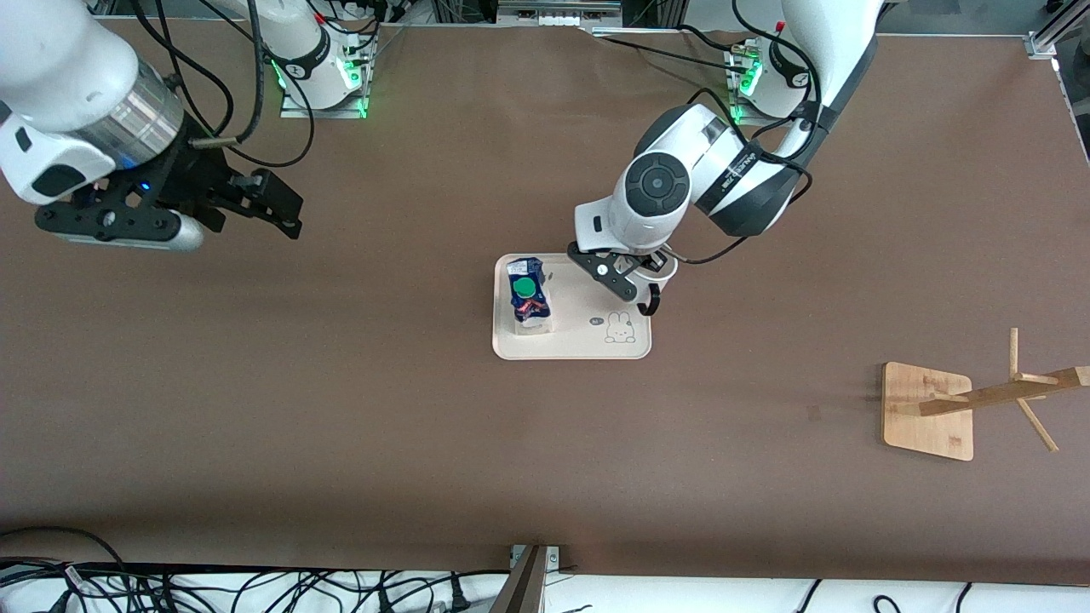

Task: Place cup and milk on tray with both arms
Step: 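Withdraw the right gripper while the left gripper moves the mug over the tray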

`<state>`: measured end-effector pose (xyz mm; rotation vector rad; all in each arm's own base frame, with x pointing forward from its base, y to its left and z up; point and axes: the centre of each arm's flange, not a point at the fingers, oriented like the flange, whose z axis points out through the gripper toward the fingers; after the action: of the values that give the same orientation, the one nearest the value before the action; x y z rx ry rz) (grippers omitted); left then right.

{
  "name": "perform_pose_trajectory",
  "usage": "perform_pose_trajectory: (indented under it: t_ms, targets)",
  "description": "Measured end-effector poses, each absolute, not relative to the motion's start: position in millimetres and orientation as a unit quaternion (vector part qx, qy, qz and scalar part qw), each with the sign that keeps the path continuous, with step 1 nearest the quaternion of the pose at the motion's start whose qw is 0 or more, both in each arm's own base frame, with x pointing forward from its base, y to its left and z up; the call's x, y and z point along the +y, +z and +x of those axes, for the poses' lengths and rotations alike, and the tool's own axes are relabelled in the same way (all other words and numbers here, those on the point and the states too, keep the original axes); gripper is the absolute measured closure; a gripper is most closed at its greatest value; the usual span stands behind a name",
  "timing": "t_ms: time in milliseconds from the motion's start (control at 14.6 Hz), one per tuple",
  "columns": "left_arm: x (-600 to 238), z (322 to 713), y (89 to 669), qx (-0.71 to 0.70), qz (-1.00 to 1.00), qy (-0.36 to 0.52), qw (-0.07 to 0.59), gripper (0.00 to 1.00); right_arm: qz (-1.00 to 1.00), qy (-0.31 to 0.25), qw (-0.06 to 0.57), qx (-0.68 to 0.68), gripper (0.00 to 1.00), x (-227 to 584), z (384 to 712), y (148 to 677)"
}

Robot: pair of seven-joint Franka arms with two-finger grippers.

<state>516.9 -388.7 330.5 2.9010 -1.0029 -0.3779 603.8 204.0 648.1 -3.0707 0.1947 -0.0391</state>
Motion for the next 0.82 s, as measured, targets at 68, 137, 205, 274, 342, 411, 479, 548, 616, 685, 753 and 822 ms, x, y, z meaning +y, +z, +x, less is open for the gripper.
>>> perform_pose_trajectory:
  t_ms: [68,137,205,274,342,411,479,548,616,685,753,822]
  targets:
    - [-392,513,327,-0.326,0.935,-0.136,0.023,0.90,-0.997,-0.008,0.029,0.066,0.00,202,608,641]
    - [-396,507,323,-0.325,0.933,-0.153,0.027,0.90,-0.997,-0.004,0.027,0.067,0.00,200,612,634]
    - [-400,502,317,-0.325,0.930,-0.170,0.031,0.90,-0.997,0.000,0.024,0.068,0.00,199,616,627]
    - [-404,497,310,-0.327,0.926,-0.183,0.033,0.90,-0.997,0.003,0.022,0.068,0.00,198,619,622]
    - [-410,493,303,-0.331,0.924,-0.190,0.034,0.90,-0.997,0.005,0.021,0.068,0.00,198,621,618]
    - [-417,491,297,-0.335,0.921,-0.194,0.034,0.90,-0.997,0.006,0.020,0.068,0.00,198,622,616]
    - [-425,488,292,-0.340,0.919,-0.197,0.036,0.90,-0.997,0.007,0.020,0.070,0.00,197,623,615]
    - [-432,487,289,-0.344,0.917,-0.197,0.038,0.90,-0.997,0.007,0.020,0.073,0.00,193,625,614]
    - [-436,489,286,-0.345,0.917,-0.197,0.038,0.90,-0.997,0.009,0.019,0.079,0.00,186,627,612]
    - [-436,492,283,-0.346,0.917,-0.195,0.036,0.90,-0.996,0.013,0.018,0.086,0.00,175,631,608]
    - [-434,498,280,-0.350,0.916,-0.193,0.032,0.90,-0.996,0.018,0.017,0.084,0.00,162,635,600]
    - [-430,505,276,-0.355,0.915,-0.190,0.028,0.90,-0.997,0.017,0.016,0.070,0.00,149,641,591]
